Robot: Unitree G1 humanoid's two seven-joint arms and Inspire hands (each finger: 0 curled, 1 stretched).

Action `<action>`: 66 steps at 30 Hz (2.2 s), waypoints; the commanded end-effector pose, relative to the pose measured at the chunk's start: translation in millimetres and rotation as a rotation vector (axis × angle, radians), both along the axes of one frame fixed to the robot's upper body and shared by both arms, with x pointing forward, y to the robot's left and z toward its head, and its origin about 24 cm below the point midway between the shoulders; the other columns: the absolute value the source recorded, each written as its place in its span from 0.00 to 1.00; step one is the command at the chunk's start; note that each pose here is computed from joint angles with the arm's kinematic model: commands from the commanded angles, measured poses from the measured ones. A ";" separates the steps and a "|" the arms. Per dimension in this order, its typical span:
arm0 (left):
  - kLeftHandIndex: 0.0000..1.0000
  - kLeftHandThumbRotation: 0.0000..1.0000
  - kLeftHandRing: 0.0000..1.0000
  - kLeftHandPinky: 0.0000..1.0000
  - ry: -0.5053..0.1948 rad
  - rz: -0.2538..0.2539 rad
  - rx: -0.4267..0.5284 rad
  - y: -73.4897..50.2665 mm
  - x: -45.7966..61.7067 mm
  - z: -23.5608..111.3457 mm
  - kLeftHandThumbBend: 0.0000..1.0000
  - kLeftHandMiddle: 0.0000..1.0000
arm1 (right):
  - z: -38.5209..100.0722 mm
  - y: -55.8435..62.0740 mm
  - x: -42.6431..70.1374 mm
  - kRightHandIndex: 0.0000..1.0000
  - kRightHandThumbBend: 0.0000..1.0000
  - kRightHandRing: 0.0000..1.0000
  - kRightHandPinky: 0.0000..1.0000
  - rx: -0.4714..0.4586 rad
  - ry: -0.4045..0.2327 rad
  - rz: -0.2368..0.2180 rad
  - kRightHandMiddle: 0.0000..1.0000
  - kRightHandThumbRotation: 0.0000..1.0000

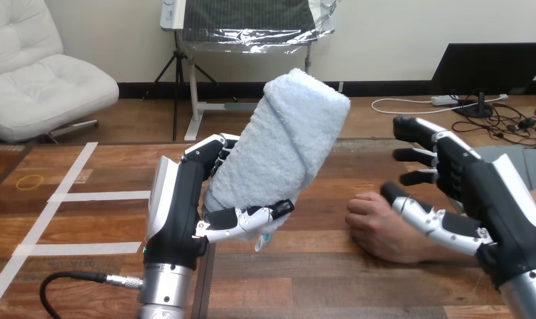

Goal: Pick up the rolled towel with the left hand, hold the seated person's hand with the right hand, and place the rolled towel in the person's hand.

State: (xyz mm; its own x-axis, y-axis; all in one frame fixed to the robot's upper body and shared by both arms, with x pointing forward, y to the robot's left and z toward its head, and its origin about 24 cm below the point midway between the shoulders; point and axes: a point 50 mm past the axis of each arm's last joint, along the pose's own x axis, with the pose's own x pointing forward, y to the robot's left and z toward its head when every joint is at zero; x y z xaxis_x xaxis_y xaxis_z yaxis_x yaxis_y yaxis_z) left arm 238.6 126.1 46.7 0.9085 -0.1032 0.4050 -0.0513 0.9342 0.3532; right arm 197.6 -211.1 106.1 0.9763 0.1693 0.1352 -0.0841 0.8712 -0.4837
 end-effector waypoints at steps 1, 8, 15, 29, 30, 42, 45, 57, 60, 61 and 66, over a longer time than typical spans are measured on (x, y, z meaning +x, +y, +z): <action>0.53 0.00 0.39 0.37 -0.101 -0.001 -0.031 0.7 9.2 19.7 0.51 0.44 | 30.9 5.0 12.1 0.86 0.54 0.86 0.76 -0.218 -0.128 0.015 0.89 0.00; 0.53 0.00 0.39 0.37 -0.103 0.003 -0.019 2.0 10.4 19.5 0.52 0.44 | 36.7 1.5 17.8 0.83 0.65 0.83 0.73 -0.456 -0.123 0.002 0.86 0.00; 0.53 0.00 0.38 0.36 -0.100 0.002 -0.008 2.8 11.0 19.3 0.52 0.44 | 40.2 -3.8 24.2 0.83 0.72 0.84 0.73 -0.621 -0.062 0.015 0.87 0.00; 0.53 0.00 0.38 0.34 -0.098 -0.001 0.004 4.0 13.1 19.3 0.53 0.45 | 40.6 -20.2 39.1 0.84 0.82 0.87 0.76 -0.861 0.082 0.023 0.87 0.00; 0.53 0.00 0.38 0.34 -0.098 -0.002 0.005 4.2 13.2 19.3 0.53 0.45 | 40.5 -20.8 39.7 0.84 0.83 0.87 0.77 -0.869 0.089 0.022 0.87 0.00; 0.53 0.00 0.38 0.34 -0.096 -0.009 0.005 5.7 15.0 19.3 0.53 0.45 | 36.1 -31.4 53.2 0.85 0.86 0.90 0.81 -1.039 0.220 -0.007 0.88 0.00; 0.53 0.00 0.38 0.34 -0.095 -0.011 0.005 6.0 15.3 19.4 0.53 0.45 | 34.9 -33.4 56.3 0.85 0.86 0.90 0.82 -1.070 0.238 -0.012 0.88 0.00; 0.53 0.00 0.38 0.34 -0.101 -0.012 0.013 7.8 16.0 19.9 0.54 0.45 | 29.5 -40.6 67.6 0.86 0.84 0.92 0.85 -1.166 0.343 -0.013 0.90 0.04; 0.53 0.00 0.38 0.34 -0.103 -0.013 0.013 8.4 15.9 20.0 0.54 0.45 | 28.0 -41.8 69.7 0.87 0.84 0.92 0.86 -1.180 0.363 -0.016 0.90 0.05; 0.53 0.00 0.38 0.34 -0.104 -0.014 0.015 8.5 16.0 20.1 0.54 0.45 | 26.9 -42.9 71.2 0.87 0.84 0.92 0.86 -1.188 0.379 -0.019 0.91 0.06; 0.53 0.00 0.39 0.35 -0.106 -0.018 0.016 9.3 15.7 20.8 0.53 0.45 | 24.7 -45.2 74.9 0.88 0.83 0.93 0.88 -1.205 0.413 -0.025 0.91 0.09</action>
